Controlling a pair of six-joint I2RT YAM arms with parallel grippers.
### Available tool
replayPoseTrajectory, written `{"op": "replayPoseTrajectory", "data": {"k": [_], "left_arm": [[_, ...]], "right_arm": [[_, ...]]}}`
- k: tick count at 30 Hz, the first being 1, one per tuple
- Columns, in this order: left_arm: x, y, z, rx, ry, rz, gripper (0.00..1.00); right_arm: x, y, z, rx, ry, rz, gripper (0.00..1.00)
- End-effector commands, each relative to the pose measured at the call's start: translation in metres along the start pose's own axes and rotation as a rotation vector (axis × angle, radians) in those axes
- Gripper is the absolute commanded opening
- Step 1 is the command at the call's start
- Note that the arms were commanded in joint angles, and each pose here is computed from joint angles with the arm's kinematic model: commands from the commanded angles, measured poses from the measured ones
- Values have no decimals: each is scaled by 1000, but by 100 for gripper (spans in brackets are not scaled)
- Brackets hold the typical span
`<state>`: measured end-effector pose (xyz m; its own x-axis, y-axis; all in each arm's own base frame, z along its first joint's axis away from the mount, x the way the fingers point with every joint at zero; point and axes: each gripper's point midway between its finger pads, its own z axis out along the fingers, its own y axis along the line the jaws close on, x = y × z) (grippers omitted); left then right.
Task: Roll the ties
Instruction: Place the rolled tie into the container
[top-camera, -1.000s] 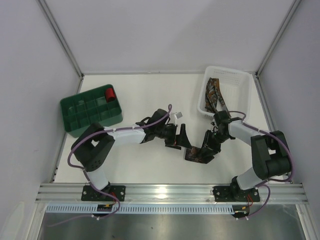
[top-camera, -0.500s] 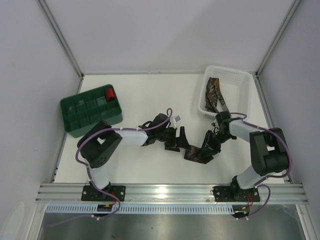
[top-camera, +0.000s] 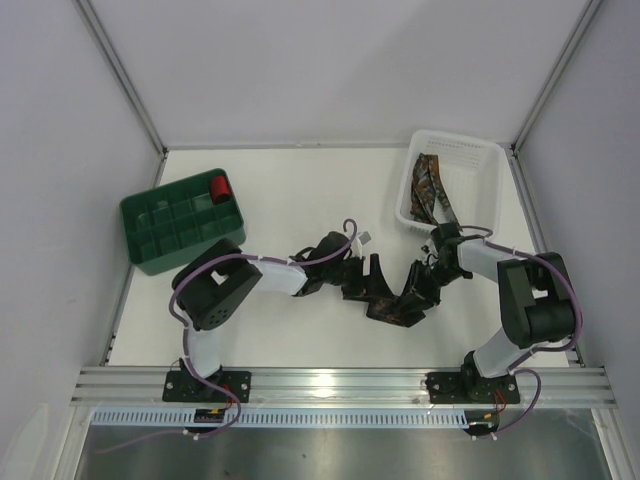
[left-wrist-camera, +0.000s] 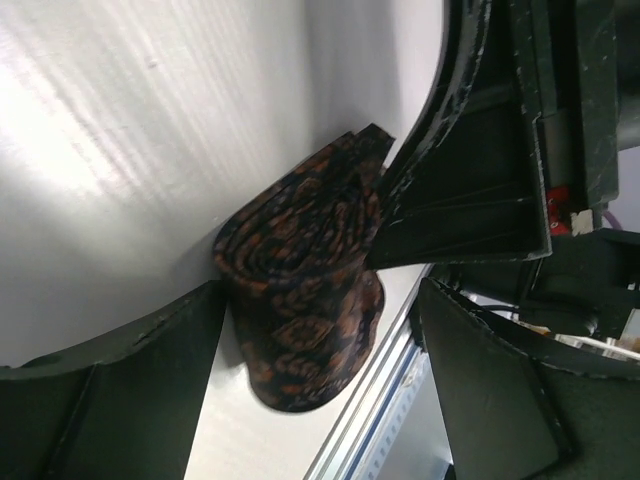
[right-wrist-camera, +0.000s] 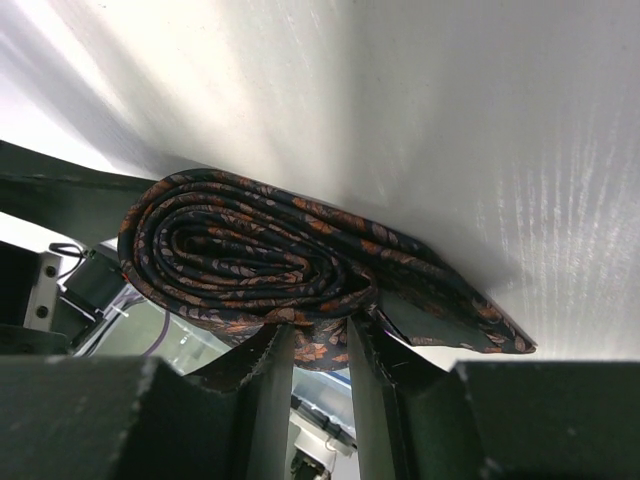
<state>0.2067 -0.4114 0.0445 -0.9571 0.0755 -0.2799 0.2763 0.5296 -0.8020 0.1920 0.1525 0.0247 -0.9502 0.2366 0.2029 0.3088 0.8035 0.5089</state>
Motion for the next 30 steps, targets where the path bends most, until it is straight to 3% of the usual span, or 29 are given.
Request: {"op": "replayPoseTrajectory", "data": {"k": [1,5,16,23,26,30], "left_arm": [[9,3,14,-12,18,-8,86],[17,8,15,-13,22,-34,84],[31,13,23,25,54,-77,67],[39,16,25,16,60,-74,65],[40,18,28,12,65,-64,53],[43,18,31,1,72,-45,47]], "right_arm": [[-25,-44,20,184,-107,-49,31],[-26,-45,22,186,-104,-49,31],[-26,-44,20,189,-112,-46,31],[-24,-45,24,190,-105,-39,31],[-23,-45,25,196,-99,-44,31],[-22,-44,25,198,-100,-48,31]]}}
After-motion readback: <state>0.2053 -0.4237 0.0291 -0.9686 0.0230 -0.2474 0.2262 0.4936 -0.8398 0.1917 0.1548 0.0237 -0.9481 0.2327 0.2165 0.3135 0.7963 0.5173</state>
